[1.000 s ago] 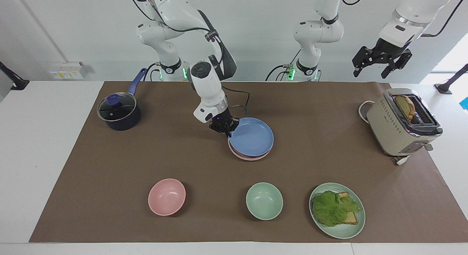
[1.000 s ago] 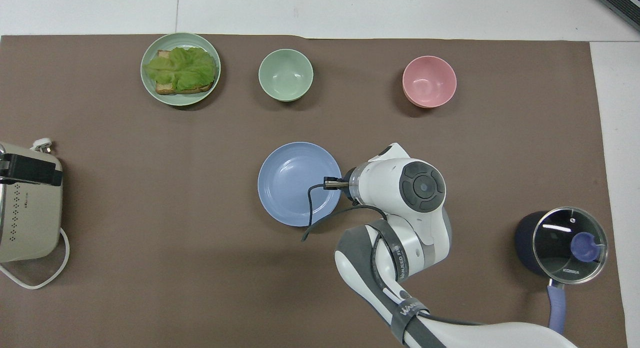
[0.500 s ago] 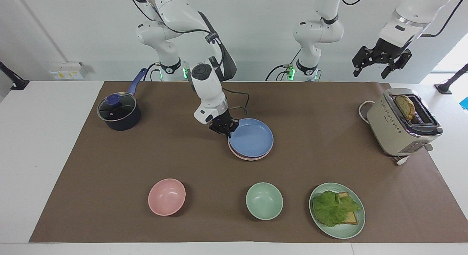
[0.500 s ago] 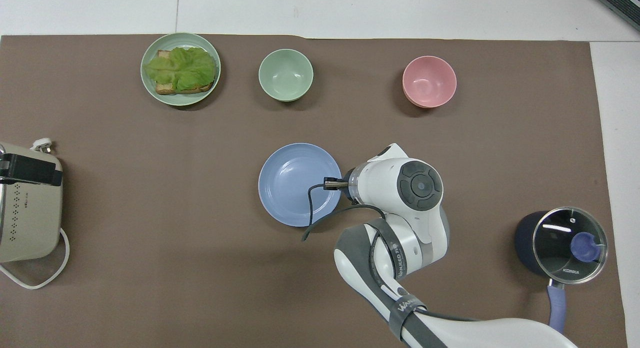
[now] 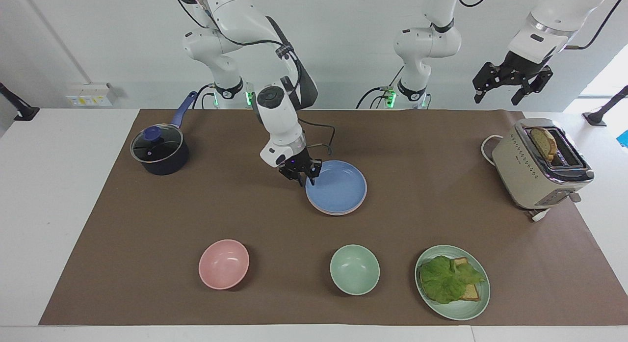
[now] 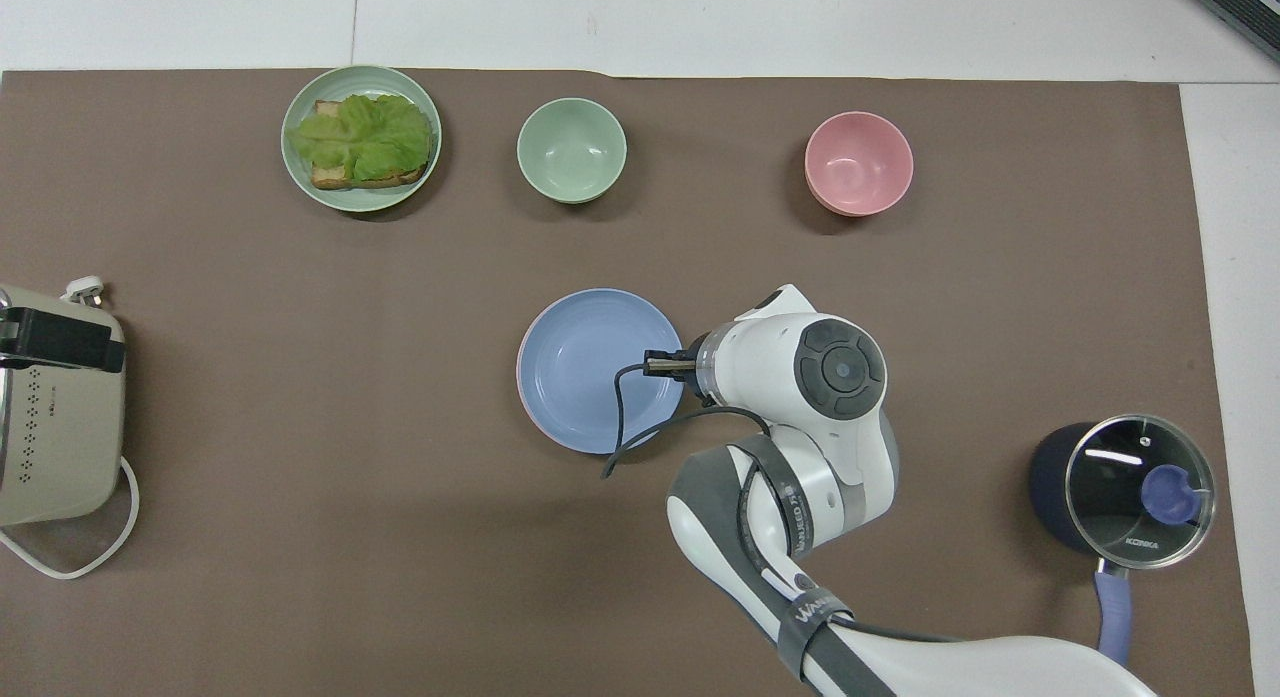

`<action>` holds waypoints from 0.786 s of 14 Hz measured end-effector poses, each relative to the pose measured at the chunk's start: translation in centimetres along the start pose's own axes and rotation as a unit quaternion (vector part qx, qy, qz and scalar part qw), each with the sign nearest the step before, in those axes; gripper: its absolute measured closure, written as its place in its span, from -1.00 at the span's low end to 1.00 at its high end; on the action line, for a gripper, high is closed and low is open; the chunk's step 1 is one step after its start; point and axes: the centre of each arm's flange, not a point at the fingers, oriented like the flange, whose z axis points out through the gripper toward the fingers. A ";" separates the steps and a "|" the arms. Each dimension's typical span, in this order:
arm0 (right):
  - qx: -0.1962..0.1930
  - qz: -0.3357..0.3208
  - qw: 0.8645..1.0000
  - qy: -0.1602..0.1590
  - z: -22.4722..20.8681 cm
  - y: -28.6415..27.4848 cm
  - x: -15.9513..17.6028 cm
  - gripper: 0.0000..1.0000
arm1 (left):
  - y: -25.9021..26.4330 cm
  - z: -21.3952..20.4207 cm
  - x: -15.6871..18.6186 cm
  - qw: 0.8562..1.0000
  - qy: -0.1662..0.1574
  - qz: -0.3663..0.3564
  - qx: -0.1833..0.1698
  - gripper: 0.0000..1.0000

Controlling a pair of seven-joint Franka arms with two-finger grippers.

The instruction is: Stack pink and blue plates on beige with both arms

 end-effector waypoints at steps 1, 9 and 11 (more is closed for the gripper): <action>0.002 0.001 1.000 0.004 -0.8 -0.1 0.3 -0.12 | 0.0 0.0 0.0 1.000 0.000 0.000 0.000 -1.00; -0.064 0.051 0.997 0.010 -15.0 11.0 4.3 -1.00 | 0.0 0.0 0.0 1.000 0.000 0.000 0.000 -1.00; -0.075 0.067 0.995 0.001 -18.7 13.6 4.0 -1.00 | 0.0 0.0 0.0 1.000 0.000 0.000 0.000 -1.00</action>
